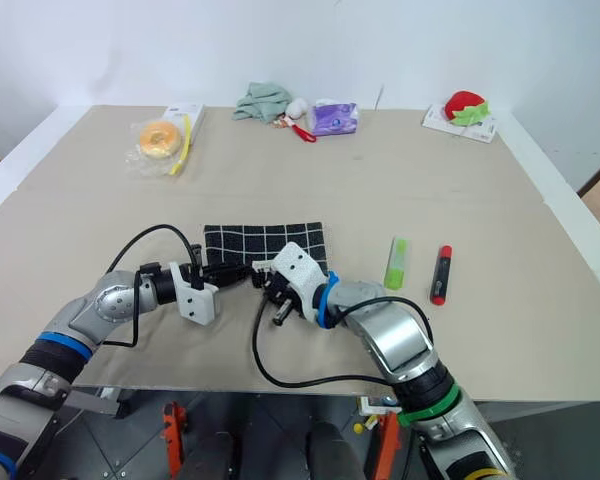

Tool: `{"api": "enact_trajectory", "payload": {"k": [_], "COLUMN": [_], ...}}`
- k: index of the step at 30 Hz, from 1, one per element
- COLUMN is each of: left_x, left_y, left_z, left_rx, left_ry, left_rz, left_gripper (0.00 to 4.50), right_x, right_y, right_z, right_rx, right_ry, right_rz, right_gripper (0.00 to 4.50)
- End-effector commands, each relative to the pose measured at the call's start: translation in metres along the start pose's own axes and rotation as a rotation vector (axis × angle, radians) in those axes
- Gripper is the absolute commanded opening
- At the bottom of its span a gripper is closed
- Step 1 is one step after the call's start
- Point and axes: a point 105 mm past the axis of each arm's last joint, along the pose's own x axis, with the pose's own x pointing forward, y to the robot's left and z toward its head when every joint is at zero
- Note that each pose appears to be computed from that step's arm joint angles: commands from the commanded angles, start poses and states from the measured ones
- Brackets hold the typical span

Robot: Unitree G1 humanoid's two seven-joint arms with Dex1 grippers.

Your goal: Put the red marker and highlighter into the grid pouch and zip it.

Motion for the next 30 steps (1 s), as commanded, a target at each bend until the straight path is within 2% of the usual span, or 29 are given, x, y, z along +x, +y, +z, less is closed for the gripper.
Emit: {"api": "enact_trajectory", "payload": {"k": [1,8,10,14,19,20,26,30], "left_x": [0.005,0.004,0.004,0.003,0.005,0.005,0.011,0.015], "left_y": [-0.018,-0.017,-0.017,-0.015,-0.01,-0.008,-0.004,0.002], "left_z": [0.003,0.003,0.003,0.002,0.003,0.004,0.009,0.011], "left_rx": [-0.028,-0.029,-0.031,-0.038,-0.055,-0.06,-0.078,-0.091], "left_ry": [-0.01,-0.007,-0.007,-0.005,-0.015,-0.021,-0.061,-0.081], "left_rz": [-0.047,-0.046,-0.046,-0.041,-0.021,-0.017,-0.005,0.009], "left_gripper": [0.0,0.0,0.0,0.0,0.0,0.0,0.0,0.0], "right_x": [-0.003,-0.017,-0.034,-0.071,-0.105,-0.112,-0.171,-0.202], "right_y": [0.008,-0.006,-0.014,-0.036,-0.078,-0.086,-0.144,-0.155], "right_z": [0.031,0.021,0.029,0.047,0.043,0.042,0.013,-0.018], "right_rx": [-0.024,-0.011,0.012,0.09,0.131,0.135,0.17,0.258], "right_ry": [-0.126,-0.116,-0.187,-0.335,-0.358,-0.358,-0.234,-0.121], "right_rz": [0.039,0.008,-0.007,-0.087,-0.347,-0.402,-0.876,-1.067], "right_gripper": [0.08,0.08,0.08,1.53,4.09,4.46,4.46,4.46]}}
